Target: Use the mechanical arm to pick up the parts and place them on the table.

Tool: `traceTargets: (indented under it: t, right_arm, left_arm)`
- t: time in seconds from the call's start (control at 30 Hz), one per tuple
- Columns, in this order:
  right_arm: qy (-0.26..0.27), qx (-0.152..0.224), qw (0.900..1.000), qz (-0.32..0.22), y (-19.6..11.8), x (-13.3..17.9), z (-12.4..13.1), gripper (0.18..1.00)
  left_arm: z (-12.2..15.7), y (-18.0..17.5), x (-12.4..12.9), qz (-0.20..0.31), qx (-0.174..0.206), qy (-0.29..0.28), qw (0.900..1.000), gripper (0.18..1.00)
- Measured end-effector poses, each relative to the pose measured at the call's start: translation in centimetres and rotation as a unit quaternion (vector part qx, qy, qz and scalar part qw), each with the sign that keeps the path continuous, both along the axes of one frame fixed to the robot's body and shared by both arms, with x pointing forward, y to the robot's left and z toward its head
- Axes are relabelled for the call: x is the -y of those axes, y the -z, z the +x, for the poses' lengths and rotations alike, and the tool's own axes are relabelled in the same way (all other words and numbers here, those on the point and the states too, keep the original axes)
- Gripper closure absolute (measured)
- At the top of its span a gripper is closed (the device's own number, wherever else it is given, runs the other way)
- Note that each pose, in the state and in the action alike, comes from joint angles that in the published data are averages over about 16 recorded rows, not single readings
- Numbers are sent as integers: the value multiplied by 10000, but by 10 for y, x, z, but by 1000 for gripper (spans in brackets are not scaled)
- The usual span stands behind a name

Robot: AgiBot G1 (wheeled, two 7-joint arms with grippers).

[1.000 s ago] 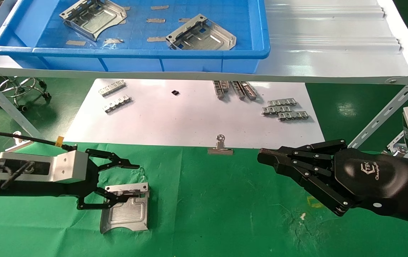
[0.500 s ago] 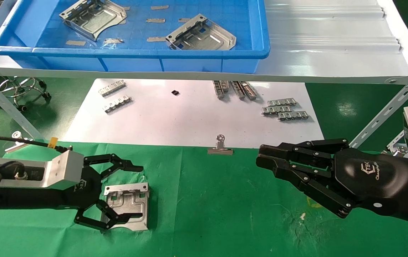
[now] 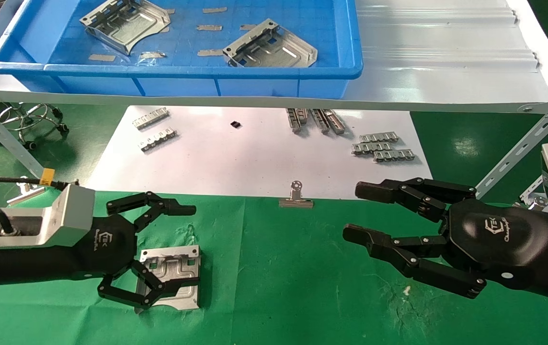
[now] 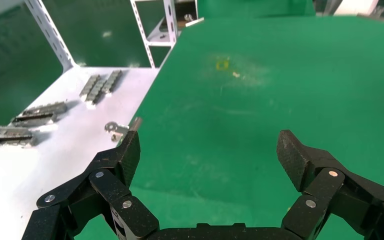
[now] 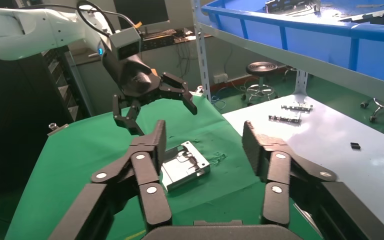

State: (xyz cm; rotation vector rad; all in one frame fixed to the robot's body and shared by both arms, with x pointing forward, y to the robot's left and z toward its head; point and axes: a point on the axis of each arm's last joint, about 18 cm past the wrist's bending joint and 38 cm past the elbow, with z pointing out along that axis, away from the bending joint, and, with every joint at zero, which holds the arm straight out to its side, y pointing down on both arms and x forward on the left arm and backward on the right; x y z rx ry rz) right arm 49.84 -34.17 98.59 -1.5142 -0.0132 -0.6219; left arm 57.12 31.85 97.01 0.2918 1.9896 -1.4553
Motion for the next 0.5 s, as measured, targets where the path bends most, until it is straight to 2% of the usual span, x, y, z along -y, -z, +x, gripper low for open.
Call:
traceTargets:
  t: [0.33, 0.5]
  right_arm:
    - [0, 0, 10000, 0, 0, 0, 0, 444]
    - [0, 0, 10000, 0, 0, 0, 0, 347]
  left_arm:
    - [-24, -7, 6, -401, -148, 200, 9989, 183]
    - [-38, -10, 8, -573, -230, 310, 9976, 183]
